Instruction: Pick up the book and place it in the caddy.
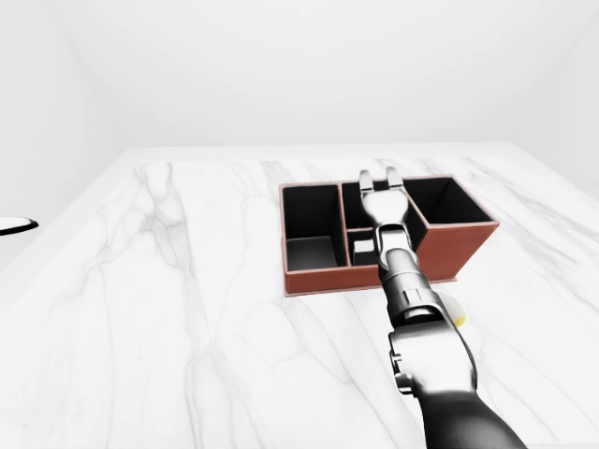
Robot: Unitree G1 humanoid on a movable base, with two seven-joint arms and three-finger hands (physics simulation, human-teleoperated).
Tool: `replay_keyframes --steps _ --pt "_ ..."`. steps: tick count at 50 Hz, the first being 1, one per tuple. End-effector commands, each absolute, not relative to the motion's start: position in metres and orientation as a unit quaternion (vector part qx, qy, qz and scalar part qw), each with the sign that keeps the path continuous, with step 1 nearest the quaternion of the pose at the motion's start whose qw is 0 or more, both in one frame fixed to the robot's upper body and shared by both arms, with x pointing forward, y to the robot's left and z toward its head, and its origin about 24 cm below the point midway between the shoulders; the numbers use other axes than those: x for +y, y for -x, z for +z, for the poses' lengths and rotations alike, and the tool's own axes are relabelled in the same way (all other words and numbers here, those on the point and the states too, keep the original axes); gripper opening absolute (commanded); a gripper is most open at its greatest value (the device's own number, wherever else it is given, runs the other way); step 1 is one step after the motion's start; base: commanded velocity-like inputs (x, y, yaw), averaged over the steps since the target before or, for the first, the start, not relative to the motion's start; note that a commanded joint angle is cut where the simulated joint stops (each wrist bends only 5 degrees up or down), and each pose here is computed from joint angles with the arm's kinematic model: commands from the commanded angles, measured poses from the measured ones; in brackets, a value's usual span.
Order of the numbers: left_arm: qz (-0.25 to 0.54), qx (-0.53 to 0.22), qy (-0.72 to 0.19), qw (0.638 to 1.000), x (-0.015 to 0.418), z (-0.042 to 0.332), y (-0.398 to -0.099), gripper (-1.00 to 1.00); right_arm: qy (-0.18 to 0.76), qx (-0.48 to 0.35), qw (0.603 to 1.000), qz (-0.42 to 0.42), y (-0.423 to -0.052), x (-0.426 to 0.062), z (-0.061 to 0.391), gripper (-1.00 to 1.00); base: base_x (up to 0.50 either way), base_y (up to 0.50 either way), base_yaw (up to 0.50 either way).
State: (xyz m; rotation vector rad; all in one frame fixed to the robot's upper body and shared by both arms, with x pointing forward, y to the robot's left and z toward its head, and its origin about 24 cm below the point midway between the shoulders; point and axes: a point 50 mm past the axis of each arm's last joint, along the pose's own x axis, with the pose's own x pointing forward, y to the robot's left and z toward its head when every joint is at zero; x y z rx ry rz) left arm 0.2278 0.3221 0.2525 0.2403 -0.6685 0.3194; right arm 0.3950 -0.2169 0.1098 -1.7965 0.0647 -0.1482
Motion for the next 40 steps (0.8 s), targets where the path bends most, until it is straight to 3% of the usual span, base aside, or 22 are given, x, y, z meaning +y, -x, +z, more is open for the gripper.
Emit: replay_keyframes --steps 1,31,40 --pt "0.156 -0.328 -0.117 0.925 0.322 0.253 -0.227 1.00 0.783 0.025 0.619 -0.065 -0.395 -0.216 0.111 1.00 0.00 0.00 0.00" --pt "0.157 -0.303 -0.112 0.933 0.326 0.243 -0.233 1.00 0.751 -0.041 0.651 -0.097 -0.366 -0.204 0.172 1.00 0.00 0.00 0.00" --pt "0.152 -0.322 -0.118 0.927 0.321 0.251 -0.229 1.00 0.718 -0.076 0.688 -0.073 -0.344 -0.203 0.188 1.00 0.00 0.00 0.00"
